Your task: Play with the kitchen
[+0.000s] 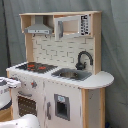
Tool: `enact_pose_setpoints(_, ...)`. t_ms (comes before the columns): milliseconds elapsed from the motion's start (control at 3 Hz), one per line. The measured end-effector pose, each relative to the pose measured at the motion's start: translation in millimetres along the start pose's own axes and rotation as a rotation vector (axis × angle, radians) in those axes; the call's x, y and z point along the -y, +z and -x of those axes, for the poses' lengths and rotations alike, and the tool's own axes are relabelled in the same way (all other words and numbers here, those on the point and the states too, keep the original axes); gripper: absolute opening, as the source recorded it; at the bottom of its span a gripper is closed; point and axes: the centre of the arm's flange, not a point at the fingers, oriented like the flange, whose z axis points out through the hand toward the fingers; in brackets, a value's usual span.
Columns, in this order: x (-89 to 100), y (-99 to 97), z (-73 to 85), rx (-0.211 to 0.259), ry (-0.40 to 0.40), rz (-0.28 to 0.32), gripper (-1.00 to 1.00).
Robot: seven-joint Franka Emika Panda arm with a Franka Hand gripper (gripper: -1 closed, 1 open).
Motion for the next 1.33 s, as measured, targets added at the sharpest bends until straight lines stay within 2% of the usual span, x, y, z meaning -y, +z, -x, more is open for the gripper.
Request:
enact_pose_setpoints(333, 0.2, 0.1, -0.1, 0.000, 0.001, -0.001, -1.00)
enact_pose_setpoints(667, -1.9, -0.5, -2.0, 0.000, 0.046, 0.001, -1.00)
enact_pose_setpoints(1333, -2.4, -0.7, -2.1, -0.003, 0.281, -0.001, -1.00)
